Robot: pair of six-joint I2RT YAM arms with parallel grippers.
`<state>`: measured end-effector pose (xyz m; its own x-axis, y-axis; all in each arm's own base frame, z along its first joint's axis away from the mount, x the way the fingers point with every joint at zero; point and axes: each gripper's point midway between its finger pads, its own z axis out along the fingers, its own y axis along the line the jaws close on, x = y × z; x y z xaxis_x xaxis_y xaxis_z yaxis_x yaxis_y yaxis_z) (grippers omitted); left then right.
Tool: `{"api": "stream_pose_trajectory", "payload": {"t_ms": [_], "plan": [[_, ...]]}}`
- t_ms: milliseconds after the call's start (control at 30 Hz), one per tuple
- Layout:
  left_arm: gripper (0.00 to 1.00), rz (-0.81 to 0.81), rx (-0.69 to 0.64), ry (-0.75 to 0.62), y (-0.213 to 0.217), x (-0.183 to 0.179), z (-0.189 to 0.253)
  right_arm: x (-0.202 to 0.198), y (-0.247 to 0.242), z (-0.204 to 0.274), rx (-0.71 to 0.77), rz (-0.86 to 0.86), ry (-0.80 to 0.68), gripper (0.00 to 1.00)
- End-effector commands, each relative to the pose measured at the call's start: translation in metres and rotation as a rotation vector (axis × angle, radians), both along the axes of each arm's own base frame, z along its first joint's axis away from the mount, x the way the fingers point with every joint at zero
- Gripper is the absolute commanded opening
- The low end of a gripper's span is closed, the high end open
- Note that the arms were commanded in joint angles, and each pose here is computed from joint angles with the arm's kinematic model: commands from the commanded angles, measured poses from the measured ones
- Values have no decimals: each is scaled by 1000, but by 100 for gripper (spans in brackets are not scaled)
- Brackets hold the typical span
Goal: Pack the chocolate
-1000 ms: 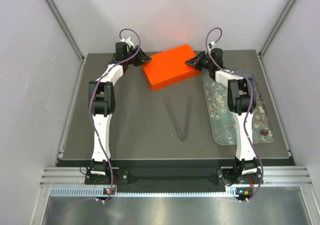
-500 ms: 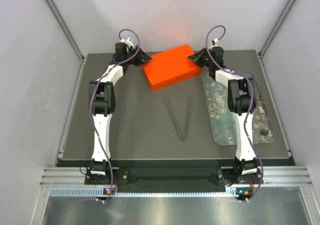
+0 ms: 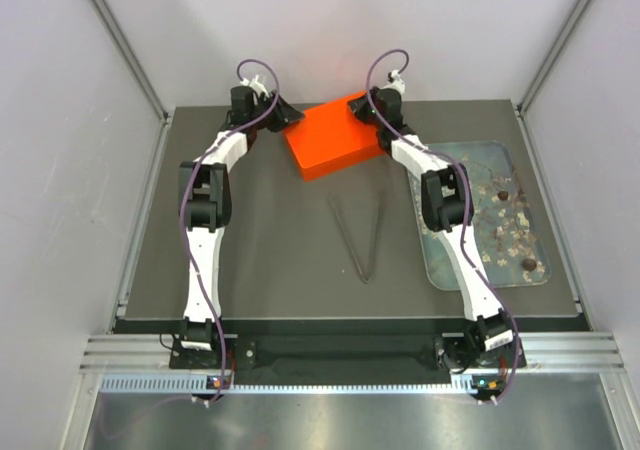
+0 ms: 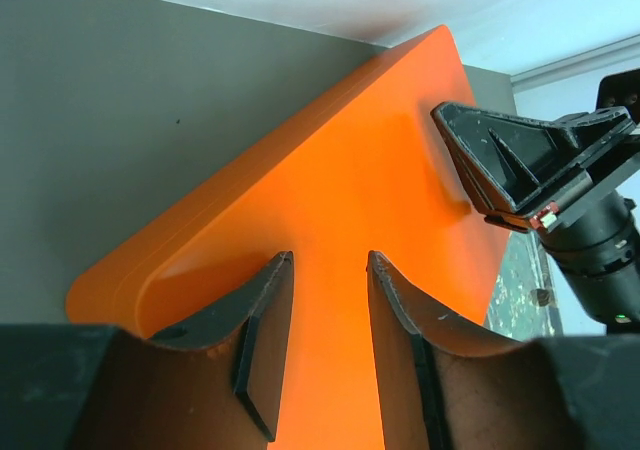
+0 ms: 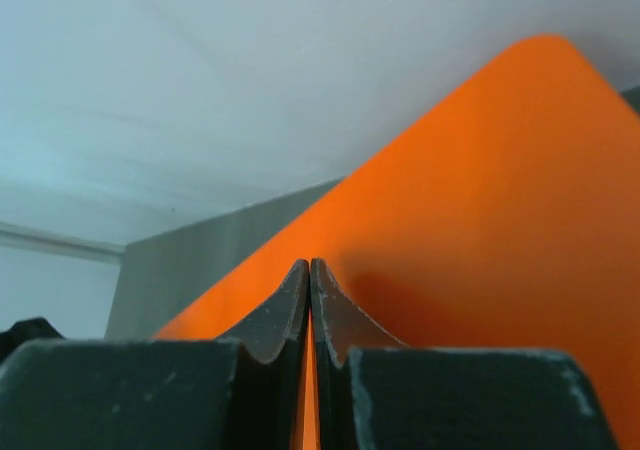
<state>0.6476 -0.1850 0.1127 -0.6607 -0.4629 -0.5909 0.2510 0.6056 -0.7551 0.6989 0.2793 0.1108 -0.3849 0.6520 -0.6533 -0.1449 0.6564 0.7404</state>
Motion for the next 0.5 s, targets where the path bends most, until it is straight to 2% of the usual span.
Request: {"api": "stream_pose_trajectory", "payload": {"t_ms": [0,167,233,400,467], "plan": [[42,52,101,150,15,-10,-71,-1,-30,-53,-53,-105,169,0],[42,56,91,145,17,-3,-66,1,-41,-37,-37,-96,143,0],[41,59,65,117,15,2,-48,2,-37,-23,-15,-62,111,0],[41,34,6,47,8,-1,14,-6,-33,55,10,12,-44,8],[43,29,4,-2,8,-6,51,-15,-34,104,-13,52,-149,12]]}}
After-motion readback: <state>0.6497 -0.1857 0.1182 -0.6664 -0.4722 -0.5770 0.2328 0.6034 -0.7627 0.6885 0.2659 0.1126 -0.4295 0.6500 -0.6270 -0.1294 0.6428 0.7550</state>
